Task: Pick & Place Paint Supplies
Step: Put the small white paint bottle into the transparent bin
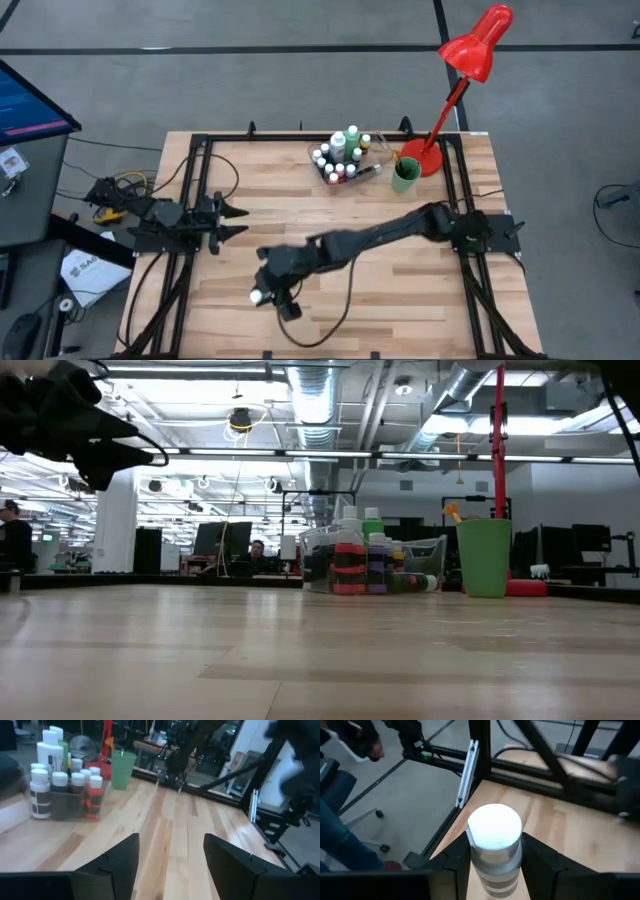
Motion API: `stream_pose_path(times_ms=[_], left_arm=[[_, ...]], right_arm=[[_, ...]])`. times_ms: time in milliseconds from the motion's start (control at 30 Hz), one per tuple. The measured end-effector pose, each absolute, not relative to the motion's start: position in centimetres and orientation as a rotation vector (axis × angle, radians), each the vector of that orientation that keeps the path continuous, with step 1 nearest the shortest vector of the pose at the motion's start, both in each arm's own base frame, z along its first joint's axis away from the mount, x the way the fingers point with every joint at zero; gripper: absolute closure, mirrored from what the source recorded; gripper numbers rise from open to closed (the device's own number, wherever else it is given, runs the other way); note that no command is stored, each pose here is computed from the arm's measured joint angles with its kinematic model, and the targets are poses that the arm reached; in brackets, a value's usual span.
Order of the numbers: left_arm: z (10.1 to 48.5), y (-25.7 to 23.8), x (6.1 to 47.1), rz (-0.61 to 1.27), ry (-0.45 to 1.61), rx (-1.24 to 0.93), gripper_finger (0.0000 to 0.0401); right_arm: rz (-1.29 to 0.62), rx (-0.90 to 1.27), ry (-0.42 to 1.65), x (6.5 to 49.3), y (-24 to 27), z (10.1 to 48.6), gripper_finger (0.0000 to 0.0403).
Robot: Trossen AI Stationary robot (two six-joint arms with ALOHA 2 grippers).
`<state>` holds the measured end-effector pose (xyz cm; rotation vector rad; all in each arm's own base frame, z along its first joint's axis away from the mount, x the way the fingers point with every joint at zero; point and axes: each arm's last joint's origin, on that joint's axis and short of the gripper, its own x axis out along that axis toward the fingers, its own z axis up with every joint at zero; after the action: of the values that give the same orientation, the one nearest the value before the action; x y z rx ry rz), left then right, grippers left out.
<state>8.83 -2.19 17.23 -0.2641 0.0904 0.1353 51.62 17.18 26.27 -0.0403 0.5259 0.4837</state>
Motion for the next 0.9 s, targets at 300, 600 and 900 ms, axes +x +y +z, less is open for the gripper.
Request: stream_pose_path(times_ms=[300, 600, 900], left_arm=[[17.2, -2.9, 8.9, -0.089, 0.089, -0.244, 0.0192], [17.0, -1.6, 9.7, 0.024, -0.04, -0.144, 0.0192], [16.9, 0.9, 9.9, 0.119, -0.04, -0.127, 0.0192]], right_arm=[[0.39, -0.149, 0.491, 45.8, 8.6, 37.5, 0.0272], [0.203, -0.107, 0.524, 38.7, -0.4, 39.5, 0.0272], [-0.019, -0.05, 0.442, 31.9, -6.7, 34.4, 0.0272]])
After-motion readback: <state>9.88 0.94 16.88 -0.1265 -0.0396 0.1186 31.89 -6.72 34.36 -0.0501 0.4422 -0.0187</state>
